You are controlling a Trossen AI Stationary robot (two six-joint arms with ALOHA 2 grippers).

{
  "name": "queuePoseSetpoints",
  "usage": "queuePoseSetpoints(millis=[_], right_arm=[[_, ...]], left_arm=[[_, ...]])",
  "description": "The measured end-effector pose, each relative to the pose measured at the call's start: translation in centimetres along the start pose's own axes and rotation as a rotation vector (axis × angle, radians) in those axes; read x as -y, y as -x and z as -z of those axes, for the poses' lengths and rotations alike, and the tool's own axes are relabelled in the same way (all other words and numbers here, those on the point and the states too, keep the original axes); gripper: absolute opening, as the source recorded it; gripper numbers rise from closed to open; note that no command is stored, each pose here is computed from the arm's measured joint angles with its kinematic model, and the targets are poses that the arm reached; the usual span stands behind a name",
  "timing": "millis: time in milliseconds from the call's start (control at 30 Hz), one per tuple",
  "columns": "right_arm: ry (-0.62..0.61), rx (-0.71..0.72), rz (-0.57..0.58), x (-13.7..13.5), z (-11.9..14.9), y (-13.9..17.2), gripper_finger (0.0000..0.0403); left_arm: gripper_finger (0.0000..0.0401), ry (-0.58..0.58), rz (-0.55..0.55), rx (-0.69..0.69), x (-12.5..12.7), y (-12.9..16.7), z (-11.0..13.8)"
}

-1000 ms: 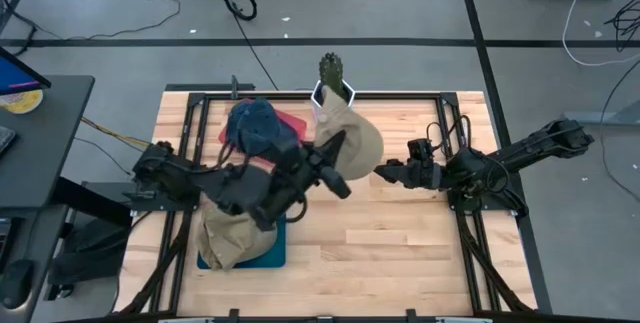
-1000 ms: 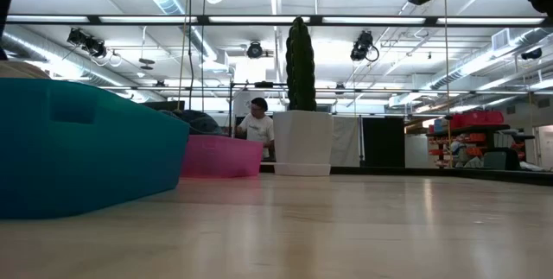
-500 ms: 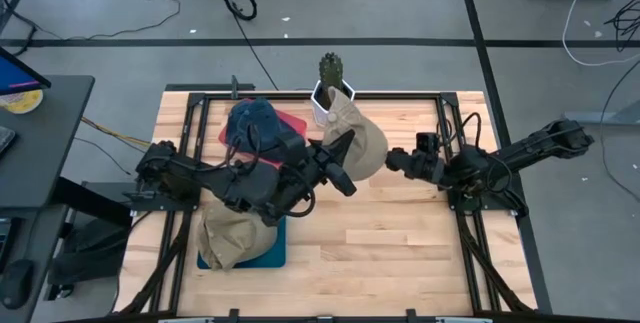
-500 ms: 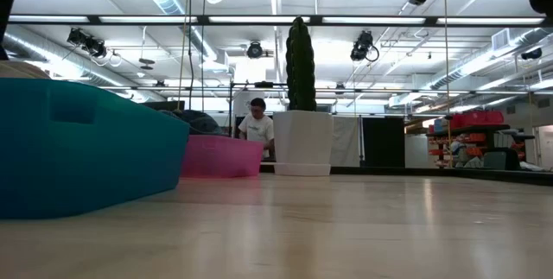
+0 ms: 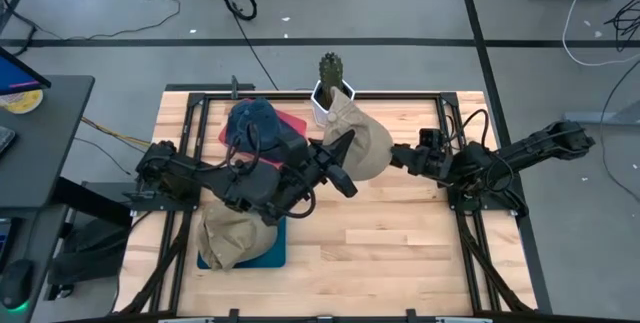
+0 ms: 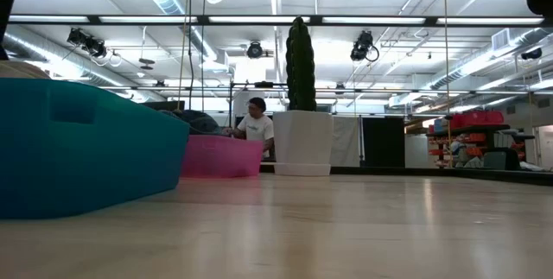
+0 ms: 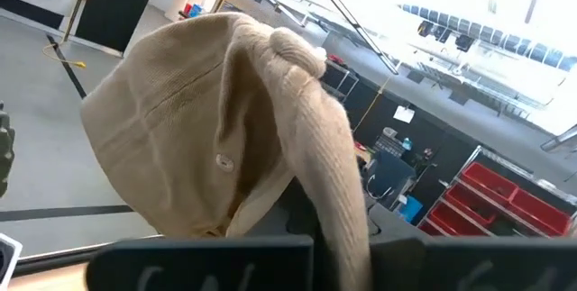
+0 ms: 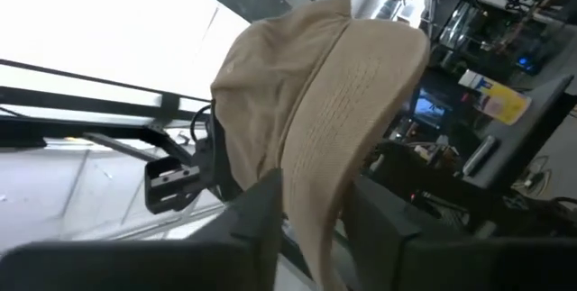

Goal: Pick & Place hat
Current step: Put the brown cap into the blue bin

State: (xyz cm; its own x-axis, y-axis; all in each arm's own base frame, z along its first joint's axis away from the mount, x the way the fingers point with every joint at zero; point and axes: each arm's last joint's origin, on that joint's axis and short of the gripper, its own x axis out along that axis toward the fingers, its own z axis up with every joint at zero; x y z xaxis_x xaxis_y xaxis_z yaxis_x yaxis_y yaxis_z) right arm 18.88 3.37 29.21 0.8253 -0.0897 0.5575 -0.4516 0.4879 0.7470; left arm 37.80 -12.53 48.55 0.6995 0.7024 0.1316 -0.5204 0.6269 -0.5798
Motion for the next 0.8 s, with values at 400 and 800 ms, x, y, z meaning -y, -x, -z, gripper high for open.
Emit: queuePoseSetpoints(millis=[400,800], right_arm=[[0.019,-0.008,-0.018,-0.1,0.0,0.0,0.0012],[0.043,-0.013,-0.061,-0.9,-0.6,0.3,0.0006]], left_arm=[[0.0021,-0.048,0.071,-0.044,-0.3,-0.9,0.3],[0.0197,-0.148,0.153,-0.096,1.1,2.6,0.4]])
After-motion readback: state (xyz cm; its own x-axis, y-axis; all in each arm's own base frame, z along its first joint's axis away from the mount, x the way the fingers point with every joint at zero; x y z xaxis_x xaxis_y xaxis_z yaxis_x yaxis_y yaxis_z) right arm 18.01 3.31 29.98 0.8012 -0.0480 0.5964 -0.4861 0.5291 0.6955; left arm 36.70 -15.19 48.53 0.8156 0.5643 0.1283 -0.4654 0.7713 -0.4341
